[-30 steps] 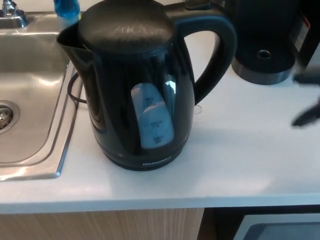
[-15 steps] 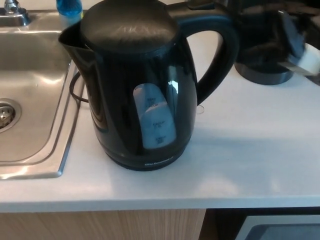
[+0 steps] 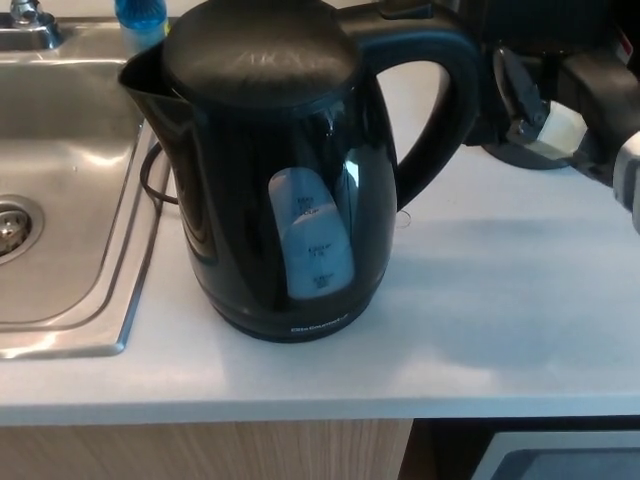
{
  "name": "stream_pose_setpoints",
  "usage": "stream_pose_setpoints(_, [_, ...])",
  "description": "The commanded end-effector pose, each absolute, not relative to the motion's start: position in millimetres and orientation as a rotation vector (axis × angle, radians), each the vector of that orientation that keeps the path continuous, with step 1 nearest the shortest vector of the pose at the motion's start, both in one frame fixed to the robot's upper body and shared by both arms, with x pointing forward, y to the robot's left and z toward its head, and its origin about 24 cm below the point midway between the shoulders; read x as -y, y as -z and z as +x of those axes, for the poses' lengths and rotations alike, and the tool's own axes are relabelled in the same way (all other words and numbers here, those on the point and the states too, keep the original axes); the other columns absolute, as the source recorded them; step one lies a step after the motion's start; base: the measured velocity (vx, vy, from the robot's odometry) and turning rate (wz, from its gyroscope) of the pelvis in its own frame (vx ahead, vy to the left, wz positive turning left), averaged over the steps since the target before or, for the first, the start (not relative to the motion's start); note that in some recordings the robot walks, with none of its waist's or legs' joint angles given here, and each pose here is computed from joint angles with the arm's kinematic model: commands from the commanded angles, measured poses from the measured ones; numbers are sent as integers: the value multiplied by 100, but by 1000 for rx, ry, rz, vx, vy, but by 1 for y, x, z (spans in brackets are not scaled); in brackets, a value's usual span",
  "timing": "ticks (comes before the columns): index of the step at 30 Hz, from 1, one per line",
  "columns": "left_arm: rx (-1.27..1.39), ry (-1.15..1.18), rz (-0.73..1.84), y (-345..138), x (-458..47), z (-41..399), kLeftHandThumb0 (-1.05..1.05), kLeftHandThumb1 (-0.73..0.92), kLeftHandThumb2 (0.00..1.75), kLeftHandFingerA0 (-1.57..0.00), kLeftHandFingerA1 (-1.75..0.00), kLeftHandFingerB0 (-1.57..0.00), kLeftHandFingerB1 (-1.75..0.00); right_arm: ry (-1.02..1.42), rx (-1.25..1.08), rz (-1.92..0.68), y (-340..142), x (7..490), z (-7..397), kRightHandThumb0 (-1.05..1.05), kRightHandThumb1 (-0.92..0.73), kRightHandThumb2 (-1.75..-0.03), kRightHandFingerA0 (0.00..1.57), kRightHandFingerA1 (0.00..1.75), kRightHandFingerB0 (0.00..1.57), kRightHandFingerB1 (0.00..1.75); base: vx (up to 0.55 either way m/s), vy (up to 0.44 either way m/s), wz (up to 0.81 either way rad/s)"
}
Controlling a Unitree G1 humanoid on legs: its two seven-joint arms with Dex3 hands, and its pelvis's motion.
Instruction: Pick up a kettle using the right hand on left side of the counter and then walk right towards the kettl base and turn on the kettle
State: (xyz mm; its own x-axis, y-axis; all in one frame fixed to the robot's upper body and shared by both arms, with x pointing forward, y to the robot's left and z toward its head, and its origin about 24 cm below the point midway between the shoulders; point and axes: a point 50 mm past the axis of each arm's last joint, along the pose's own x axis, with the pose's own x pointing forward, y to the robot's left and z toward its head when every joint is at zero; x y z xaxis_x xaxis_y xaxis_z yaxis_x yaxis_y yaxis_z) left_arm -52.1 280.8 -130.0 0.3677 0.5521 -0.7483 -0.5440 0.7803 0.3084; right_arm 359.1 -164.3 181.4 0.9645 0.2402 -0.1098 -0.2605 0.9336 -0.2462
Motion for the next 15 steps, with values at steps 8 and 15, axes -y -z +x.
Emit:
stream_pose_setpoints(8, [-927,-706,14,127,-283,-51,25,53,115,-95,-101,-84,-92,-356,143,-256,-209,139,347,-87,-92,-75,65,69,57,49,0,0,0])
stream_pose_setpoints(15, [-936,-699,31,127,-285,-50,26,54,116,-96,-101,-82,-91,-466,288,-164,-235,114,329,-94,-92,-76,69,77,58,57,0,0,0])
